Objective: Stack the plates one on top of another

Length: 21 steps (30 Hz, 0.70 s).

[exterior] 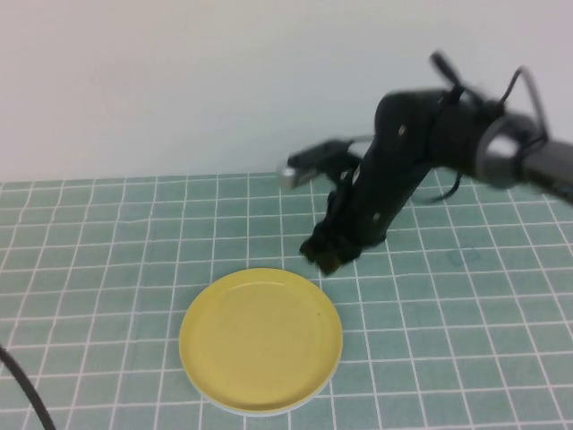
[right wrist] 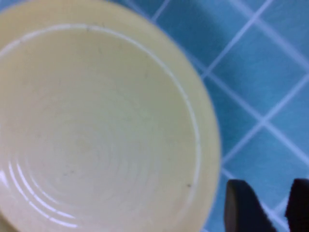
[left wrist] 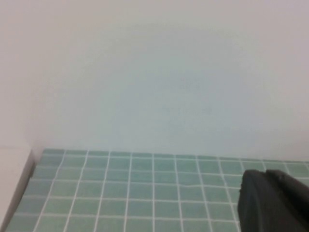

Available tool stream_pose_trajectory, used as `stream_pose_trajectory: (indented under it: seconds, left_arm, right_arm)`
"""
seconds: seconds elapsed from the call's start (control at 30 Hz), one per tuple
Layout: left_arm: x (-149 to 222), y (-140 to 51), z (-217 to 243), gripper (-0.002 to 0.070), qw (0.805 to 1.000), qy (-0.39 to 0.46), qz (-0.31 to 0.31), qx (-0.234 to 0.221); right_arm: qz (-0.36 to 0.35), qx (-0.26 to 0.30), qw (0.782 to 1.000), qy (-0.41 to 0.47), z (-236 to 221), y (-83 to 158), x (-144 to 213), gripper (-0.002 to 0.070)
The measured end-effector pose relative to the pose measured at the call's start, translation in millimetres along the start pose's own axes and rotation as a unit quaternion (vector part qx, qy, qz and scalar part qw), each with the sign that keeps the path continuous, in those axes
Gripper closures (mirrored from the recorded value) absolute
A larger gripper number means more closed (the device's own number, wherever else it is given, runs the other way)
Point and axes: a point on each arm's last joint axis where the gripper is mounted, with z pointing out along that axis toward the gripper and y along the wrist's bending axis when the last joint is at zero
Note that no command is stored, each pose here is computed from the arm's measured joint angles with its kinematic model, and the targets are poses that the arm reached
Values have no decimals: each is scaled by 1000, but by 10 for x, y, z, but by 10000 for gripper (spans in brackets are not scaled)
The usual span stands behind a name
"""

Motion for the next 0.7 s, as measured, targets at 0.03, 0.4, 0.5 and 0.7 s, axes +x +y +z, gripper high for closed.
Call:
stream_pose_trajectory:
  seconds: [0.03, 0.4, 0.5, 0.7]
  left_arm:
    - [72, 8, -22, 676, 1000, 1, -2, -6]
    - [1072, -41, -32, 676, 1000, -18, -8, -7]
    - [1319, -65, -20, 676, 998, -49, -28, -2]
    - [1532, -45, -67, 676, 994, -1, -105, -18]
  right_arm:
    - [-3, 10, 1000, -8, -112, 9, -12, 461]
    - [-36, 80, 981, -173, -1857, 352, 116, 671]
    - [-31, 74, 974, -213, -2201, 464, 218, 675]
    - [-28, 58, 967, -247, -2480, 577, 324, 677]
